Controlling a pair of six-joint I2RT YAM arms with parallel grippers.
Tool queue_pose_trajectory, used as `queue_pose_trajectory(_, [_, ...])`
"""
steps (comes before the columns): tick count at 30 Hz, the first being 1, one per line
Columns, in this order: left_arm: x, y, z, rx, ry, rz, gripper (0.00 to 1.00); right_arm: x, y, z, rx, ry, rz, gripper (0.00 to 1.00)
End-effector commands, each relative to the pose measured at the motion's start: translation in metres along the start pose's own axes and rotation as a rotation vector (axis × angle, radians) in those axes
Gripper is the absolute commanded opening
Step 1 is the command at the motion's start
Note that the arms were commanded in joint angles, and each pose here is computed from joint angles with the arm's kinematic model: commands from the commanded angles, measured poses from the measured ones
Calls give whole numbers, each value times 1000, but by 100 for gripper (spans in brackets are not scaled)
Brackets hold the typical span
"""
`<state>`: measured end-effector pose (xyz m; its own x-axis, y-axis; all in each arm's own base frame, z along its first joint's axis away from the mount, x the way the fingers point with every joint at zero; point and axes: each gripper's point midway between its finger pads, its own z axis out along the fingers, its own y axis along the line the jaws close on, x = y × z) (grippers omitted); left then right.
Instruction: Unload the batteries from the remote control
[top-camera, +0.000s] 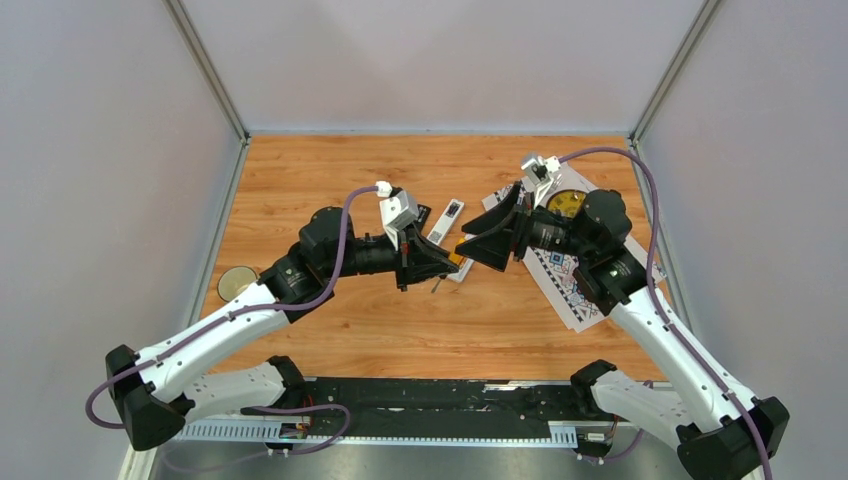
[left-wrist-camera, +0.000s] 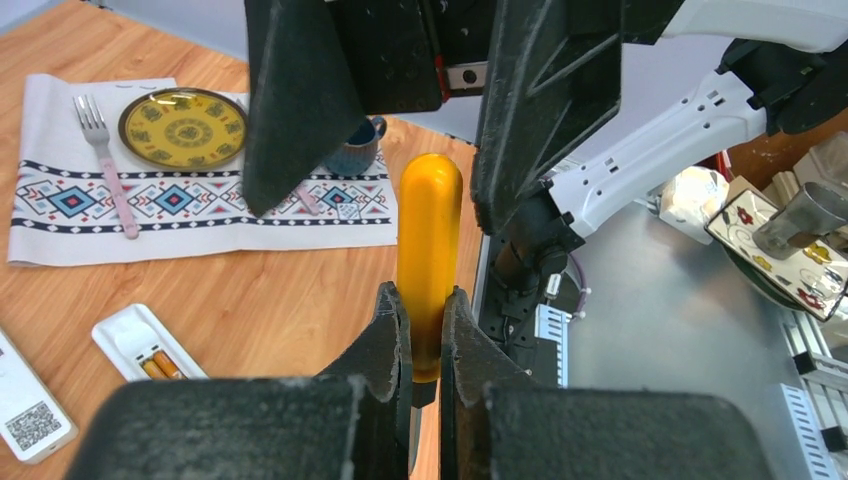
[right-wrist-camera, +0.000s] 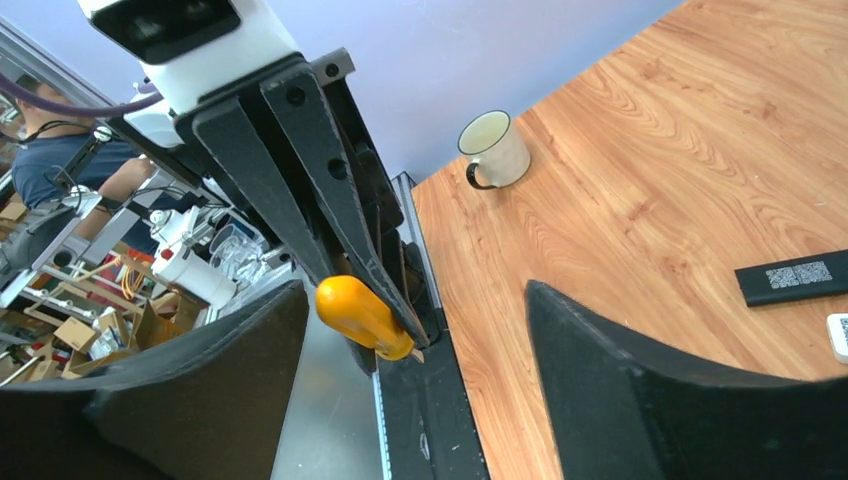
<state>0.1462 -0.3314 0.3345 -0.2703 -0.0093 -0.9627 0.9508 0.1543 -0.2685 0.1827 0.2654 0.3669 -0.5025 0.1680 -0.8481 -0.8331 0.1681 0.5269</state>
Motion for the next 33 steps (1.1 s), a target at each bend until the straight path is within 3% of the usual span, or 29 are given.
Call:
queue_pose_trajectory(1, [-9,-10,-3,41,-31,44,0,-4,16,-2,-70,-28,-25,77])
queue_pose_trajectory(4, [-8,-8,-2,35,-33,41,0,1,13,-2,-70,-27,-19,61])
queue_pose_trajectory(6, [-8,-9,-1,42,-35,43,0,1,12,-2,-66,-30,-13,46])
queue_pose_trajectory(13, [-6,-8,1,43,-29,28,0,9,18,0,-117,0,-4,22])
queue_pose_trajectory(20, [-3,-5,1,31,-26,24,0,24,20,0,-127,44,-31,33])
queue_pose_trajectory(23, [-3,-5,2,30,-25,18,0,25,21,0,-128,48,-33,30])
queue_pose_trajectory(26, [0,-4,3,29,-21,16,0,25,12,1,-78,37,-35,9])
queue_pose_trajectory(28, [1,-3,3,30,-17,12,0,25,10,1,-64,37,-32,8])
queue_pose_trajectory(29, [2,-3,4,30,-12,10,0,22,11,1,-67,34,-33,9])
queue_pose_trajectory(32, [3,-3,4,33,-10,10,0,17,12,1,-59,12,-35,39])
queue_pose_trajectory(33, [4,-3,4,31,-9,11,0,15,13,1,-60,4,-38,40])
